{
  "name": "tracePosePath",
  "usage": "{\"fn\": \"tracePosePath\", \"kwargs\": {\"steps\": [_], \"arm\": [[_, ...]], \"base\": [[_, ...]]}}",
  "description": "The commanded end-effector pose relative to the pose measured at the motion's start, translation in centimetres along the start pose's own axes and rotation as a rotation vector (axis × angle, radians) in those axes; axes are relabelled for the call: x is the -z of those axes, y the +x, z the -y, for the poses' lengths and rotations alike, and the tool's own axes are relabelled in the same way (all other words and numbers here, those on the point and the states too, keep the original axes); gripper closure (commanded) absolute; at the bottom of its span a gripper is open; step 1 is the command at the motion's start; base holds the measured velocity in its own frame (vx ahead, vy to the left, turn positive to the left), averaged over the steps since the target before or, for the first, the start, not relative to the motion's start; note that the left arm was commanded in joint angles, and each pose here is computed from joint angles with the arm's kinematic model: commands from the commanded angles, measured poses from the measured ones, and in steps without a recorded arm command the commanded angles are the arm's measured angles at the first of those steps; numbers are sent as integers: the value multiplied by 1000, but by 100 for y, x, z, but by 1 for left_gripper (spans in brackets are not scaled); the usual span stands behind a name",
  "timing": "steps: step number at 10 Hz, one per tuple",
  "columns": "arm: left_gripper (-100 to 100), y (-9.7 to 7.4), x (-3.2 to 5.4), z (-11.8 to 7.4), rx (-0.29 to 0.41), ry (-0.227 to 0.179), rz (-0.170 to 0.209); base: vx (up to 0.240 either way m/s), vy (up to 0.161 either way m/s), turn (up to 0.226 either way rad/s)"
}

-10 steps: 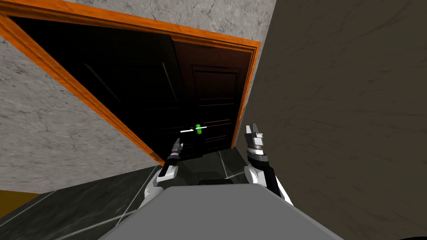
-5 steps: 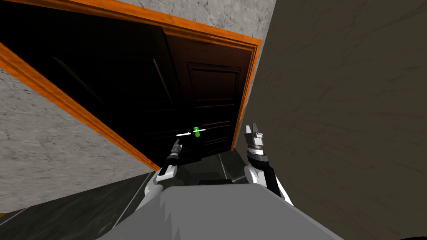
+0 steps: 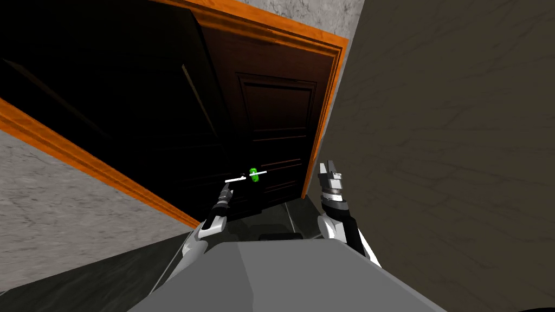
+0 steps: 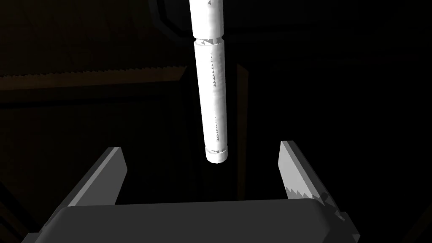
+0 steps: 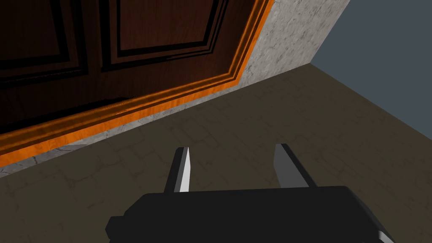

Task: Pull the door open

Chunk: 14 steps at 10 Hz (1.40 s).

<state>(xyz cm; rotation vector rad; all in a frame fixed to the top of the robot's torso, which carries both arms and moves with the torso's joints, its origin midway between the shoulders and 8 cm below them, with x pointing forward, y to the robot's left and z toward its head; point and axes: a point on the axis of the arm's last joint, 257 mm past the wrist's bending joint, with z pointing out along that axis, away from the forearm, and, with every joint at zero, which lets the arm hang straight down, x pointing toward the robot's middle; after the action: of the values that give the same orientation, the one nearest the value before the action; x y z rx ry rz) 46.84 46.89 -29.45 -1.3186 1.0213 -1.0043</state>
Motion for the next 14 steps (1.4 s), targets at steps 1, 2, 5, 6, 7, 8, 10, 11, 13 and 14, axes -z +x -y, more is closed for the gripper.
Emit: {"fn": "tracePosePath", "kwargs": {"steps": [1, 2, 5, 6, 7, 8, 10, 11, 13, 14], "arm": [[-100, -166, 21, -11, -5, -6, 23], [-100, -247, 19, -18, -5, -8, 35], [-100, -202, -14, -7, 0, -3, 30], [100, -202, -14, -7, 0, -3, 30], [100, -202, -14, -7, 0, -3, 30], [100, -202, -14, -7, 0, -3, 30], [100, -202, -14, -7, 0, -3, 30], [100, -202, -14, -7, 0, -3, 30], [100, -249, 27, -15, -2, -5, 22], [100, -253, 43, -11, -2, -3, 14]], "base": [[156, 108, -49], [198, 86, -65], [157, 44, -114], [-9, 2, 44], [-24, 0, 8], [-26, -3, -9], [-16, -3, 0], [0, 0, 0], [-142, 30, -117], [-159, 13, -108]]}}
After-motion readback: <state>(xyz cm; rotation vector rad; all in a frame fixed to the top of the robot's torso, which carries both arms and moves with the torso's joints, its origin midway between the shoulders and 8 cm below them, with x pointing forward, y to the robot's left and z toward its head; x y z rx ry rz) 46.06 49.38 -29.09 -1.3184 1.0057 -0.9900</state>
